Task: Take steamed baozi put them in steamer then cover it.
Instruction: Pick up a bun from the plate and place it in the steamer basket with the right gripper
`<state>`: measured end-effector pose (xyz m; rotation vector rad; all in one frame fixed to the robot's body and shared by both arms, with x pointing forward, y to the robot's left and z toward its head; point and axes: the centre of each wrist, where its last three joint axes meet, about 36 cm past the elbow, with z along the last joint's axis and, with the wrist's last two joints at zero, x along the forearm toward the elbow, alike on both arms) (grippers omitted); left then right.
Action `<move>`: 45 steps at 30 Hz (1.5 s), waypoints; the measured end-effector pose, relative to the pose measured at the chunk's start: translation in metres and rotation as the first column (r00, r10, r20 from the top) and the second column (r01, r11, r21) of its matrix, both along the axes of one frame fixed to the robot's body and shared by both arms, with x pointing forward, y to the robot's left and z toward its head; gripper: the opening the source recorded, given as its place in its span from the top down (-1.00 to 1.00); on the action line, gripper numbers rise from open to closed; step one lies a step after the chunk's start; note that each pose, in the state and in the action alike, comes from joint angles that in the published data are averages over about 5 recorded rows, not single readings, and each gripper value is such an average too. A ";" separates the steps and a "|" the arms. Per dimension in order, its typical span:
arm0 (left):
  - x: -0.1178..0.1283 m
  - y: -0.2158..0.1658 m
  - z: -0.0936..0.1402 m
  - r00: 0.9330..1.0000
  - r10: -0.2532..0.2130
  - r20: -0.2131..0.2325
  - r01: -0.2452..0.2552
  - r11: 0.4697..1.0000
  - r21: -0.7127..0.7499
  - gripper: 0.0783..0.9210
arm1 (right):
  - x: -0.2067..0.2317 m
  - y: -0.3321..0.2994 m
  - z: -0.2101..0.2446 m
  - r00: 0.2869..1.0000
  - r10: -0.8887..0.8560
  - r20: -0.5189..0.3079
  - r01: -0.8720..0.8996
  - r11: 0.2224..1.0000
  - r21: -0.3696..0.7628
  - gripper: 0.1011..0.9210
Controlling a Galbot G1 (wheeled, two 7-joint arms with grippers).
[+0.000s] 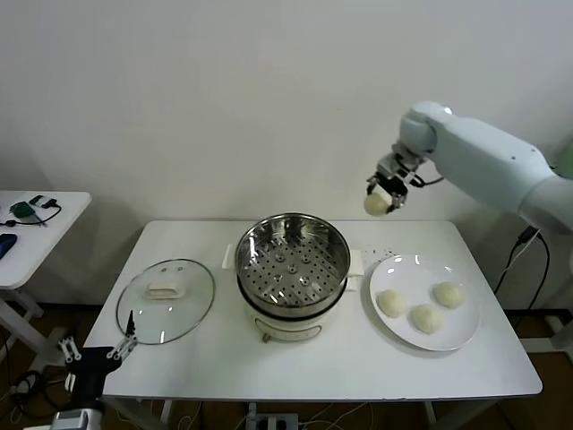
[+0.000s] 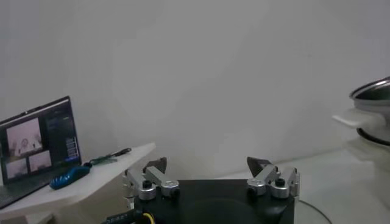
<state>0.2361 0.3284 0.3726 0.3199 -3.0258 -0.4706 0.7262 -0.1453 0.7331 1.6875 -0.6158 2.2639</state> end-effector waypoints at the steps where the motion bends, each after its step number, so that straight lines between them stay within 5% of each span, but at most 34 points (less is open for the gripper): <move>1: -0.001 0.000 0.000 1.000 0.000 -0.001 0.000 1.000 -0.001 -0.77 | -0.004 0.011 -0.001 0.999 0.039 0.003 -0.039 0.999 -0.018 -0.43; 13: -0.003 -0.003 -0.002 1.000 0.000 -0.006 0.000 1.000 -0.014 -0.77 | -0.036 0.108 -0.065 0.929 0.370 0.004 -0.362 0.912 -0.195 -0.43; 30: -0.001 -0.003 -0.005 1.000 -0.001 -0.010 0.001 1.000 -0.020 -0.77 | -0.043 0.148 -0.149 0.884 0.467 -0.022 -0.456 0.851 -0.262 -0.46; 38: -0.003 -0.004 -0.007 1.000 0.000 -0.015 0.000 1.000 -0.024 -0.77 | -0.044 0.149 -0.159 0.881 0.472 -0.024 -0.462 0.850 -0.254 -0.73; 45: -0.006 -0.004 -0.006 1.000 0.002 -0.016 -0.003 1.000 -0.023 -0.77 | -0.045 0.143 -0.138 0.872 0.489 -0.012 -0.476 0.843 -0.251 -0.76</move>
